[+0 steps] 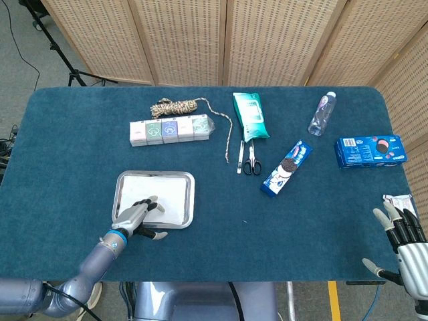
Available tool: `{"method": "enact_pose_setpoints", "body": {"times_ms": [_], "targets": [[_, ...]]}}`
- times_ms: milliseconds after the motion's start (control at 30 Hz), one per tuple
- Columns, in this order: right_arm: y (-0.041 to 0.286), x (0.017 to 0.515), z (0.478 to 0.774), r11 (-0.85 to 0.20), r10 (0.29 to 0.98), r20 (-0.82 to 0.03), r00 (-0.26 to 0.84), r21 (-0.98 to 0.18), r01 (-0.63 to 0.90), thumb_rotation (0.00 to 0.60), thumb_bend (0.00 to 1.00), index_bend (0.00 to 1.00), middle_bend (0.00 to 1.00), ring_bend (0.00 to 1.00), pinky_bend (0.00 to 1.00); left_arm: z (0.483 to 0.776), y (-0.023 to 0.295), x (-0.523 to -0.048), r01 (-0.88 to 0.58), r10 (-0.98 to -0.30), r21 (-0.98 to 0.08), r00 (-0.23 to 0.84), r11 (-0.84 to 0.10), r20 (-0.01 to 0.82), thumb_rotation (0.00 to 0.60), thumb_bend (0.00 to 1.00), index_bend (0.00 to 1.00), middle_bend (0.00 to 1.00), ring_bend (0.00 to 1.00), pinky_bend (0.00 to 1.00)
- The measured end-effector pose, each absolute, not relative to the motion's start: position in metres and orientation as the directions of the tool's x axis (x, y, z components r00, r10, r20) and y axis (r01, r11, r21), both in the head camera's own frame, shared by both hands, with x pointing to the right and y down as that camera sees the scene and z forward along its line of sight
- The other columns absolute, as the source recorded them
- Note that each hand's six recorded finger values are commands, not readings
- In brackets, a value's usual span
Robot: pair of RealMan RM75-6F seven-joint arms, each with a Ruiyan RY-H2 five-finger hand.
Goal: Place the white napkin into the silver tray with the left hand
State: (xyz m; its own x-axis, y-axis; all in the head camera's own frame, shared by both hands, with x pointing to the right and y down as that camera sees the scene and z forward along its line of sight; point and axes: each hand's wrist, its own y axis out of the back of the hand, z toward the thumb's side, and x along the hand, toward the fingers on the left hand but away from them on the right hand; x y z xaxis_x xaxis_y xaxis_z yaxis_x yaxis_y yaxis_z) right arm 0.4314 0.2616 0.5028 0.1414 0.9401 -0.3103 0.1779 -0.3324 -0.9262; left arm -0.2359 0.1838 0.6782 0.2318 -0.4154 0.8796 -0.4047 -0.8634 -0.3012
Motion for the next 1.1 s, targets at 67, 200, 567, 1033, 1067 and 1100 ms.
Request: {"method": "enact_pose_setpoints", "body": {"times_ms": [67,200,567,1033,1067,1100], "targets": [[0.262,0.431,0.503,-0.333,0.940,-0.310,0.142,-0.926,0.178,0.600,0.00,0.00,0.00,0.00,0.00,0.679,0.183,-0.236,-0.411,-0.418,-0.302,0.231,-0.860,0.879,0.432,0.18,0.27,0.00,0.00,0.00],[0.262,0.431,0.503,-0.332,0.940,-0.310,0.141,-0.926,0.178,0.600,0.00,0.00,0.00,0.00,0.00,0.682,0.184,-0.234,-0.420,-0.418,-0.296,0.235,-0.858,0.878,0.425,0.18,0.27,0.00,0.00,0.00],[0.261,0.431,0.502,-0.327,0.942,-0.305,0.143,-0.928,0.180,0.600,0.00,0.00,0.00,0.00,0.00,0.655,0.172,-0.220,-0.462,-0.490,-0.318,0.319,-0.828,0.811,0.422,0.18,0.27,0.00,0.00,0.00],[0.261,0.432,0.504,-0.336,0.939,-0.314,0.141,-0.925,0.179,0.600,0.00,0.00,0.00,0.00,0.00,0.577,0.139,-0.240,-0.543,-0.683,-0.453,0.359,-0.707,0.636,0.422,0.18,0.27,0.00,0.00,0.00],[0.261,0.432,0.505,-0.338,0.938,-0.317,0.140,-0.924,0.178,0.600,0.00,0.00,0.00,0.00,0.00,0.575,0.140,-0.245,-0.546,-0.694,-0.465,0.352,-0.697,0.628,0.422,0.18,0.27,0.00,0.00,0.00],[0.260,0.432,0.505,-0.340,0.938,-0.318,0.140,-0.923,0.177,0.600,0.00,0.00,0.00,0.00,0.00,0.573,0.141,-0.249,-0.548,-0.702,-0.473,0.345,-0.690,0.623,0.422,0.18,0.27,0.00,0.00,0.00]]}}
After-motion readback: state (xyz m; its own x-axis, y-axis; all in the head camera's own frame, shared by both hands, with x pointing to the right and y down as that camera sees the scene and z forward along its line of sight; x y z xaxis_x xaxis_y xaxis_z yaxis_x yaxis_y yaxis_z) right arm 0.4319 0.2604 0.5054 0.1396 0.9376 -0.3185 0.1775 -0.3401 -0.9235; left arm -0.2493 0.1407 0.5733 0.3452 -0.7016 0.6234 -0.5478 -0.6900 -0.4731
